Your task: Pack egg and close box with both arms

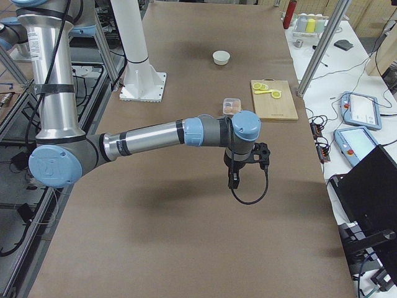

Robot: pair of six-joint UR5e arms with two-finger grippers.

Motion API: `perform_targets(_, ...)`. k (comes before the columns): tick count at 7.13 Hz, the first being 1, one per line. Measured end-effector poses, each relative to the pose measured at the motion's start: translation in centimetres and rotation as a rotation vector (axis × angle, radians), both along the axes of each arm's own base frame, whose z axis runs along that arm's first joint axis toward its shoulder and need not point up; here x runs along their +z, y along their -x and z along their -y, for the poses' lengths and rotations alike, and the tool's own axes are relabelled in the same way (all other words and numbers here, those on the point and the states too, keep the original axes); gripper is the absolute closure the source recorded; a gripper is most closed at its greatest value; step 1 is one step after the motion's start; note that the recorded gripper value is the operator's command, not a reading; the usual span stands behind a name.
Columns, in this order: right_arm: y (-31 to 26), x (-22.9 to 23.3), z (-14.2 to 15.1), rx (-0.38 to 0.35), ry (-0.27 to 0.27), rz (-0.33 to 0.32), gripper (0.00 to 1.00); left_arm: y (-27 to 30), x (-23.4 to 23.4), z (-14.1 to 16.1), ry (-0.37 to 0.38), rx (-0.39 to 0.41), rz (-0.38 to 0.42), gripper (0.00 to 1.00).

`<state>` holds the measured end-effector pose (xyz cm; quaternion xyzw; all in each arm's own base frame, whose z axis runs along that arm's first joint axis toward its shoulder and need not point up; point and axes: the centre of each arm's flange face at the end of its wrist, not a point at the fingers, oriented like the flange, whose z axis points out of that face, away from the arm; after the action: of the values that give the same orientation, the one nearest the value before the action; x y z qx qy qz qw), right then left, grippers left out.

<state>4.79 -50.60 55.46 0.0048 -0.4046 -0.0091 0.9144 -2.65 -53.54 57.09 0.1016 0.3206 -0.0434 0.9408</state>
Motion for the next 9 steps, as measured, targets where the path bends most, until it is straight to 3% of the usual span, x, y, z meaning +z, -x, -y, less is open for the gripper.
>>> perform_targets(3, -0.6, 1.0, -2.4, 0.012, 0.016, 0.001, 0.00, 0.3, 5.1, -0.9, 0.076, 0.002, 0.002, 0.02)
perform_targets(6, -0.6, 1.3, -2.5, 0.020, 0.028, -0.001, 0.00, 1.5, 4.8, -1.3, 0.093, -0.007, -0.107, 0.02)
perform_targets(9, -0.6, 1.1, -2.6, 0.023, 0.027, 0.002, 0.00, 1.5, 4.3, -1.2, 0.089, -0.006, -0.133, 0.02)
